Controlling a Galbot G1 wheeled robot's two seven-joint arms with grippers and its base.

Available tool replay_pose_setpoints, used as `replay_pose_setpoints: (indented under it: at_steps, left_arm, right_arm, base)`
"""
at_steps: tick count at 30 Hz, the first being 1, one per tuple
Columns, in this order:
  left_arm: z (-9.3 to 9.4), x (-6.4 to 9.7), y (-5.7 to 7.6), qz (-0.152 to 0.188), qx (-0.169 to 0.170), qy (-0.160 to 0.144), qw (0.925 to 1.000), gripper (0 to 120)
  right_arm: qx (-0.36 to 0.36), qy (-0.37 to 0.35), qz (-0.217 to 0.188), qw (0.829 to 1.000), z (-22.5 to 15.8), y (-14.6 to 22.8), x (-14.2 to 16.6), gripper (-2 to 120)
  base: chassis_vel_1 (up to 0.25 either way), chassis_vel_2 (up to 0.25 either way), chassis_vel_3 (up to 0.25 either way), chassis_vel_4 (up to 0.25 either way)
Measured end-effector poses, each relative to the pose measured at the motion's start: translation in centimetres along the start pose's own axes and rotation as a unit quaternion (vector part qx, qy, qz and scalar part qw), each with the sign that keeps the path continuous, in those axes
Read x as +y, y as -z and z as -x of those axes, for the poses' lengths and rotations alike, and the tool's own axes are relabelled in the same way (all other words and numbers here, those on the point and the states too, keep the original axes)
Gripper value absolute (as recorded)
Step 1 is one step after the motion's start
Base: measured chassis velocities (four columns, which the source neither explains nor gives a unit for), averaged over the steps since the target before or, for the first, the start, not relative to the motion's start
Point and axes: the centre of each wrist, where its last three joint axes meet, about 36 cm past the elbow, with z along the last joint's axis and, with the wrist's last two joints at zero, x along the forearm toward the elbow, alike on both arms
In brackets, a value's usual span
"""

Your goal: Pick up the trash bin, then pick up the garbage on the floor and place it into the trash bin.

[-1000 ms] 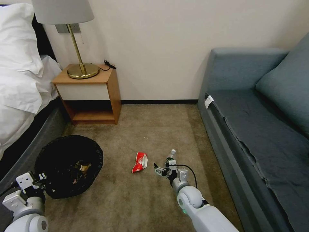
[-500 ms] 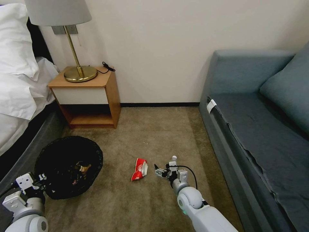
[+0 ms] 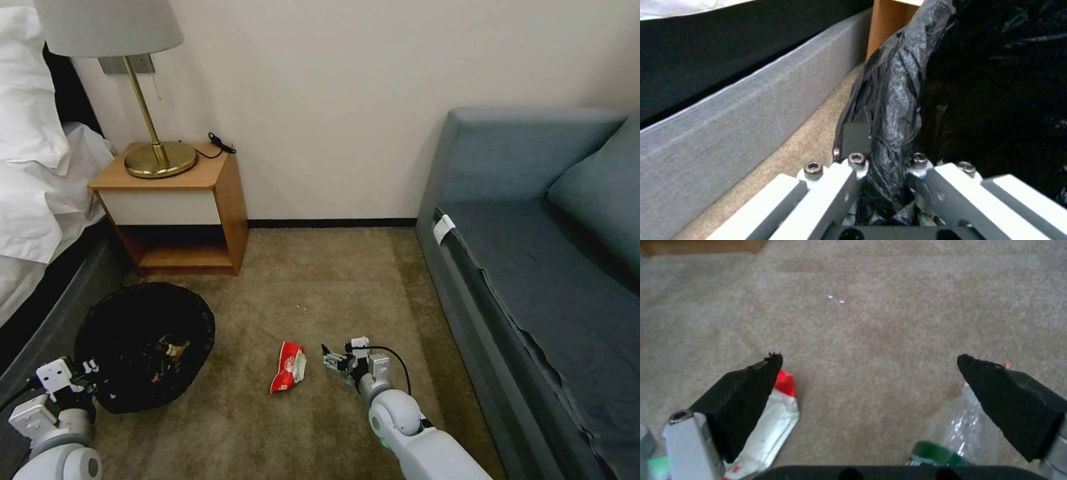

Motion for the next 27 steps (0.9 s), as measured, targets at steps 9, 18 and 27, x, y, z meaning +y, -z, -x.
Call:
replay_pose_setpoints:
  at_steps: [9, 18, 27]
  left_arm:
    - [0.3, -0.2, -0.4, 0.000, 0.003, 0.000, 1.0000, 2]
    - [0.8, -0.3, -1.1, 0.000, 0.009, 0.000, 1.0000, 2]
    - [1.7, -0.2, -1.5, 0.001, 0.013, 0.002, 0.9999, 2]
  right_arm:
    - [0.020, 0.000, -0.012, 1.000, -0.7, -1.3, -0.3, 100]
    - [0.047, -0.007, -0.022, 0.999, -0.9, -3.2, -0.2, 100]
    - [0.064, -0.025, -0.019, 0.997, -0.1, -2.9, 0.2, 100]
  base:
    - [-0.067, 0.066, 0.069, -0.074]
    - [-0.072, 0.067, 0.083, -0.069]
    - [-0.025, 0.029, 0.027, -0.035]
